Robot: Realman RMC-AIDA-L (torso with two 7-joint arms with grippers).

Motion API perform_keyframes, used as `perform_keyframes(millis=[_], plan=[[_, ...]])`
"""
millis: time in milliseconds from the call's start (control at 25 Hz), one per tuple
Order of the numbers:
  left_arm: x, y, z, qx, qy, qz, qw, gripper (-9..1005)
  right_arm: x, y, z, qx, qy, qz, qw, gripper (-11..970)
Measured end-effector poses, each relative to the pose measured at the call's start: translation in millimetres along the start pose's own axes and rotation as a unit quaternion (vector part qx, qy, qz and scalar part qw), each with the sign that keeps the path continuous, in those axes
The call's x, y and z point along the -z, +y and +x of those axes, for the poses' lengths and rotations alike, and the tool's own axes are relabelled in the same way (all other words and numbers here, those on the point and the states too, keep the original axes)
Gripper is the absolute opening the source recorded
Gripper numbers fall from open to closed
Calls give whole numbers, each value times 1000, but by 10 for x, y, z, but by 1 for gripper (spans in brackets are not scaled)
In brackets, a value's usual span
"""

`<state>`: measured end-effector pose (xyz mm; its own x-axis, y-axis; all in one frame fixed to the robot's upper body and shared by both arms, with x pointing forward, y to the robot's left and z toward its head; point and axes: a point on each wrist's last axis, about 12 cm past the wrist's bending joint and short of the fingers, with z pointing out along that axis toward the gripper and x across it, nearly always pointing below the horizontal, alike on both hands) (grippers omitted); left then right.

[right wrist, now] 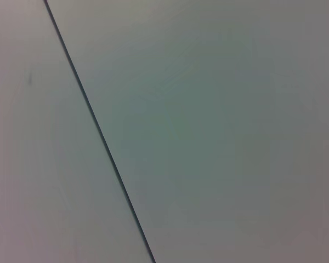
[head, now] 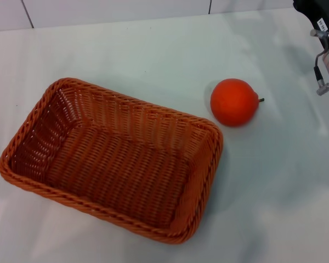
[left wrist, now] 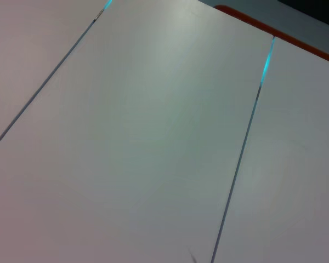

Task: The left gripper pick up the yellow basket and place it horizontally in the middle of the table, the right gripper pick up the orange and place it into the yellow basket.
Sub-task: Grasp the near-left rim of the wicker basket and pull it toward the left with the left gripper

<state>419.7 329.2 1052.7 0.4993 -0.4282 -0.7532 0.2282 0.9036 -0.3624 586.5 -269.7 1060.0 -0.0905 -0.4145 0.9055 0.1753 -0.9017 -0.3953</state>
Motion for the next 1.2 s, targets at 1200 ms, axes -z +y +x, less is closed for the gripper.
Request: perform_keyframes(millis=[1200], plan=[[-126, 117, 18, 35, 47, 18, 998, 657, -36, 20, -16, -6, -13, -10, 1000, 876]])
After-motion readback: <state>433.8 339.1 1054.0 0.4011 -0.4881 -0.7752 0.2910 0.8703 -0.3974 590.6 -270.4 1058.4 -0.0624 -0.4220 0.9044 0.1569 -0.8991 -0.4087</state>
